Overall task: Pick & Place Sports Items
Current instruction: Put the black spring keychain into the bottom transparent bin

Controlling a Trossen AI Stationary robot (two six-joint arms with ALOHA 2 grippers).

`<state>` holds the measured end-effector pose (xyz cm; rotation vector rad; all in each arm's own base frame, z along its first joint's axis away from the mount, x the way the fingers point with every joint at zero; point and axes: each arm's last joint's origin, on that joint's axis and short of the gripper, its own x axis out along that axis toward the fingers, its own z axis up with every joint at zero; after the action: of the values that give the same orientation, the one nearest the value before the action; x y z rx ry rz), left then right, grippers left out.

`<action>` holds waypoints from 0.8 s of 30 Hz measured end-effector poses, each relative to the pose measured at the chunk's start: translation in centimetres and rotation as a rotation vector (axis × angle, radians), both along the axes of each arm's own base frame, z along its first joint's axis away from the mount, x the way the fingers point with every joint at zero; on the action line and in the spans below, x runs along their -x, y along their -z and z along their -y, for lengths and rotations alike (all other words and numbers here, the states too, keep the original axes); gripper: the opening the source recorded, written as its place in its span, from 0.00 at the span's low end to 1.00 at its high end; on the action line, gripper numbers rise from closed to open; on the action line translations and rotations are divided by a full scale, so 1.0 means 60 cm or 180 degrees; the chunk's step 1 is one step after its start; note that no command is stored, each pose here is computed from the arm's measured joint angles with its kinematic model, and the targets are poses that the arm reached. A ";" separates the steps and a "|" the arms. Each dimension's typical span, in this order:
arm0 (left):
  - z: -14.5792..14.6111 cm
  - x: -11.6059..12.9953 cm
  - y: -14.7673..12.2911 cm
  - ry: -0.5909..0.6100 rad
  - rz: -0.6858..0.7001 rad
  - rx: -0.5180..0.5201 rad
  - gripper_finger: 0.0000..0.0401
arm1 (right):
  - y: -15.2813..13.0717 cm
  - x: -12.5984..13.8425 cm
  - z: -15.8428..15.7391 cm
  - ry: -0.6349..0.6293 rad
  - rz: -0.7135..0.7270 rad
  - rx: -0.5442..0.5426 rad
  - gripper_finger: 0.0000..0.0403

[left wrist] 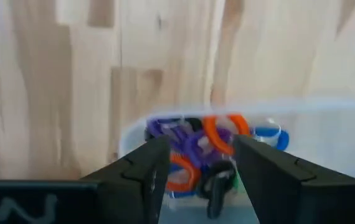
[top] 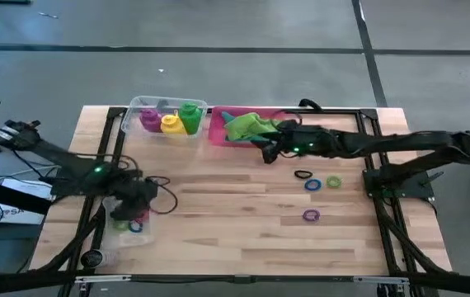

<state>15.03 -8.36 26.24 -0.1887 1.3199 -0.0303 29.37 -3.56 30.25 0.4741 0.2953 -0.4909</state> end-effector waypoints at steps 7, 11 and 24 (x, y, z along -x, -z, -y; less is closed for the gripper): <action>-0.030 -0.031 -0.006 -0.0183 0.0339 0.0059 0.36 | 0.003 0.048 -0.001 -0.0366 -0.0609 -0.0262 0.51; -0.048 -0.049 -0.011 -0.0337 0.0566 0.0100 0.36 | 0.014 0.068 -0.001 -0.0723 -0.1011 -0.0357 0.51; -0.093 -0.091 -0.031 -0.0811 0.1307 0.0231 0.36 | 0.048 0.113 -0.002 -0.2029 -0.2337 0.0446 0.51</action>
<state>20.49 -2.76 28.12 -0.3900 0.8790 0.0952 22.58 -3.45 27.39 0.0268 1.0715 -0.0372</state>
